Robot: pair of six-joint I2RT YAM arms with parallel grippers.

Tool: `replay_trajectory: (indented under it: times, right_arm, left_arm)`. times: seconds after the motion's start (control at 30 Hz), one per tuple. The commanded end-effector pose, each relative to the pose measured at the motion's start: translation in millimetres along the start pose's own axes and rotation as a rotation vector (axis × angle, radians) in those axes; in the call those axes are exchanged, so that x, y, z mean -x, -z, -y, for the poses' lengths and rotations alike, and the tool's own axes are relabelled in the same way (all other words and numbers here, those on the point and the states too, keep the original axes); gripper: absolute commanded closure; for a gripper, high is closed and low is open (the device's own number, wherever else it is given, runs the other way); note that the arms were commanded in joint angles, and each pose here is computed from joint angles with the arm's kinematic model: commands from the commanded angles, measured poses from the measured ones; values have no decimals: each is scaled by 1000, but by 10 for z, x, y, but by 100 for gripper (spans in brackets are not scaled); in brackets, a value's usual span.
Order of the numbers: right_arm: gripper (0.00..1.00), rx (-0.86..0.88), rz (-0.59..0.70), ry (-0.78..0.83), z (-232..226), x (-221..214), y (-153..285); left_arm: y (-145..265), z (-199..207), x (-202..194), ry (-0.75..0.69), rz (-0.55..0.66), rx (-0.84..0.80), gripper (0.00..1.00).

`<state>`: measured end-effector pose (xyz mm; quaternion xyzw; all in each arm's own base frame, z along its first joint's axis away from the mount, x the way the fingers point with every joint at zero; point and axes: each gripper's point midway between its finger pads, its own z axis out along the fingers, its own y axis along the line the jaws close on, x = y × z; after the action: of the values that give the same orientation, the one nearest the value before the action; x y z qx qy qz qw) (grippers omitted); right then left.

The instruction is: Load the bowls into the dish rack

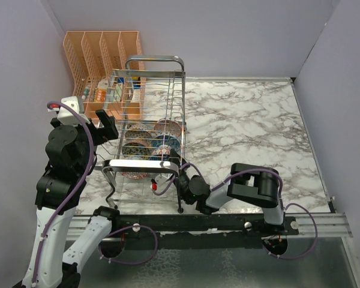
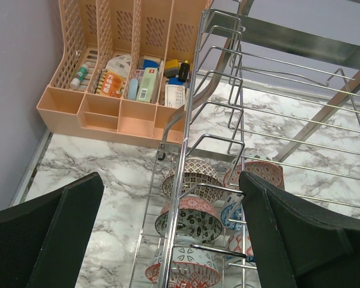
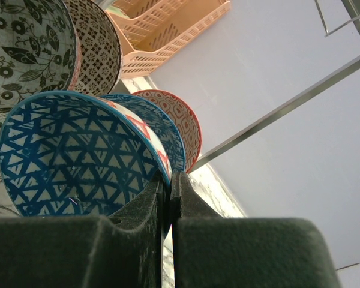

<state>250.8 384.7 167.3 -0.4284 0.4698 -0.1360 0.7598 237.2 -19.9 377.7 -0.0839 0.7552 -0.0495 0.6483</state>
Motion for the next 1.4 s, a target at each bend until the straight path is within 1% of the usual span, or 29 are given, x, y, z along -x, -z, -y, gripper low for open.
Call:
replay_trajectory:
  times: [0.0, 0.27, 0.37, 0.6, 0.73, 0.77, 1.0, 1.03, 1.13, 1.23, 1.37]
  right_arm:
    - [99, -252, 139, -213, 719, 431, -22]
    - [99, -226, 149, -140, 611, 422, -32]
    - [99, -208, 135, -112, 528, 353, -17]
    - [99, -183, 104, -120, 436, 231, 56]
    - [96, -175, 90, -112, 393, 186, 71]
    - [94, -175, 91, -115, 390, 185, 71]
    - [66, -181, 100, -149, 429, 225, 72]
    - [64, -185, 103, -155, 441, 241, 68]
    - [54, -188, 108, -162, 452, 265, 63]
    - [47, -187, 110, -178, 462, 279, 76]
    - [43, -192, 98, -207, 518, 251, 114]
  left_arm:
    - [87, -49, 92, -9, 33, 15, 1]
    - [92, -67, 76, -13, 30, 22, 1]
    - [96, -65, 78, -12, 32, 20, 1]
    - [80, -60, 57, -13, 27, 19, 1]
    - [74, -46, 67, -13, 30, 12, 1]
    - [74, -45, 69, -12, 30, 12, 1]
    - [79, -46, 91, -11, 33, 14, 1]
    - [81, -46, 96, -12, 34, 14, 1]
    - [96, -47, 125, -10, 41, 14, 1]
    - [98, -29, 139, -9, 36, 7, 1]
    - [107, 0, 168, 4, 32, -3, 1]
